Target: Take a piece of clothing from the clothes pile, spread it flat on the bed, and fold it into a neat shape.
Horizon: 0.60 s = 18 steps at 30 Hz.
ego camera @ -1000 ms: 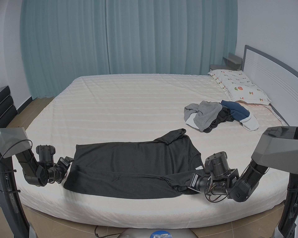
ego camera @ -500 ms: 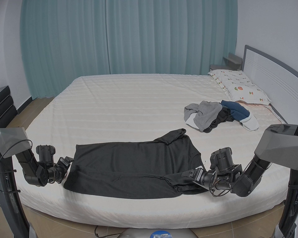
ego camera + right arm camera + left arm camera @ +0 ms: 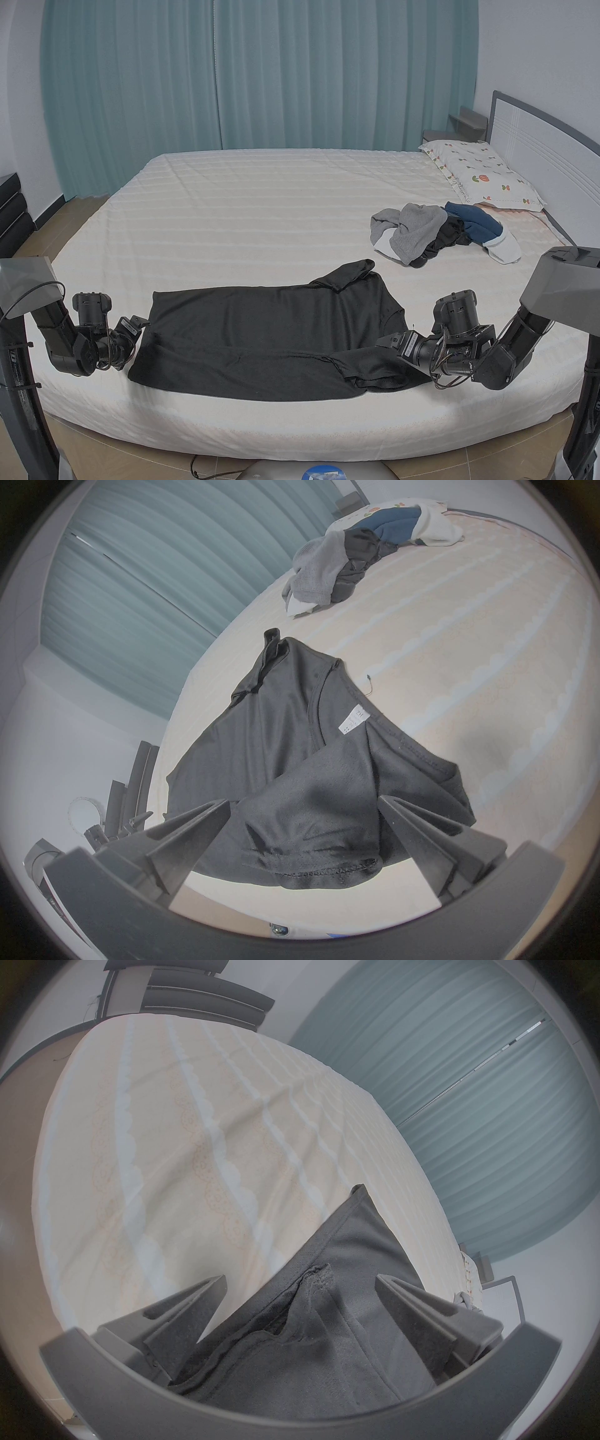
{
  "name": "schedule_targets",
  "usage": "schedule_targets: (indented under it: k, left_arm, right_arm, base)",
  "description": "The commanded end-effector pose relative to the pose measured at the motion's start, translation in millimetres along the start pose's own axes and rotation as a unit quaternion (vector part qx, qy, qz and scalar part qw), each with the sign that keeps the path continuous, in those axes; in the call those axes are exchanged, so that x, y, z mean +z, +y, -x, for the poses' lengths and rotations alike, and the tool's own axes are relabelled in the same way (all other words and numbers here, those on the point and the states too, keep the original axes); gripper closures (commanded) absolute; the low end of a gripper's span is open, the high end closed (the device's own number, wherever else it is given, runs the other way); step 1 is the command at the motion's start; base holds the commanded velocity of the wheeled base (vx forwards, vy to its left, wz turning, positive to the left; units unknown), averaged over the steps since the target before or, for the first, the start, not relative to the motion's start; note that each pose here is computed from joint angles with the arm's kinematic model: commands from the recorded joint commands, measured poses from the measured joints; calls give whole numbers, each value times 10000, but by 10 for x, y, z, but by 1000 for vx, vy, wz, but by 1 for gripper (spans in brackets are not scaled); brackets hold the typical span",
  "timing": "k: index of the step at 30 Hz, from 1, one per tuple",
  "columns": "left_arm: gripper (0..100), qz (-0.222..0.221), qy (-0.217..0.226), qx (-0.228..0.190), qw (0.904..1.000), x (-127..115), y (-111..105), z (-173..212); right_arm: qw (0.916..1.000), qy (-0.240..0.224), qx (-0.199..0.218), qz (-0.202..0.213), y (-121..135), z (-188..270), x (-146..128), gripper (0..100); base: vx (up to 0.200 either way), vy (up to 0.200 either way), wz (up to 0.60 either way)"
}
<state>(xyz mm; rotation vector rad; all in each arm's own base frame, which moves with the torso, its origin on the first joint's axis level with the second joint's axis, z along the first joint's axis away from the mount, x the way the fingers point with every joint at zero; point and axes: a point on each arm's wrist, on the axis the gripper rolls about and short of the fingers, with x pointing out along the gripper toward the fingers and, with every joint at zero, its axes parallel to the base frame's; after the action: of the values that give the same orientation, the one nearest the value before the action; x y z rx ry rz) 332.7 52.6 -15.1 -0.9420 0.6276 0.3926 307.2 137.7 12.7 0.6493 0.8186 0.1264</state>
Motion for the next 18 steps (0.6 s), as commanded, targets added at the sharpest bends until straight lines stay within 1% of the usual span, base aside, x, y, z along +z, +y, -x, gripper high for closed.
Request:
schedule_targets:
  k: [1, 5, 6, 8, 9, 10, 12, 16, 17, 18]
  left_arm:
    - [0, 3, 2, 3, 10000, 0, 3, -2]
    - [0, 3, 2, 3, 10000, 0, 3, -2]
    - [0, 3, 2, 3, 10000, 0, 3, -2]
    - [0, 3, 2, 3, 10000, 0, 3, -2]
    - [0, -2, 6, 0, 10000, -4, 0, -2]
    - [0, -2, 6, 0, 10000, -4, 0, -2]
    - [0, 5, 2, -6, 10000, -2, -3, -4]
    - [0, 5, 2, -6, 10000, -2, -3, -4]
    - [0, 5, 2, -6, 10000, -2, -3, -4]
    - [0, 5, 2, -6, 10000, -2, -3, -4]
  right_arm:
    - [10000, -82, 36, -32, 9, 28, 49, 0]
    - [9998, -146, 154, -62, 35, -22, 48, 0]
    - [9994, -211, 280, -36, 65, -55, 34, 0]
    - [9994, -211, 280, -36, 65, -55, 34, 0]
    - [9984, -235, 510, 49, 141, -116, -54, 0]
    - [9984, -235, 510, 49, 141, -116, -54, 0]
    - [9971, -170, 736, -52, 223, -233, -186, 0]
    - [9952, -24, 955, -199, 261, -281, -251, 0]
    - [9942, 169, 1043, -211, 249, -277, -280, 0]
    - [9939, 242, 1060, -200, 242, -270, -289, 0]
  base:
    - [0, 0, 0]
    - [0, 0, 0]
    - [0, 0, 0]
    - [0, 0, 0]
    - [0, 0, 0]
    - [0, 0, 0]
    - [0, 0, 0]
    - [0, 0, 0]
    - [0, 0, 0]
    - [0, 0, 0]
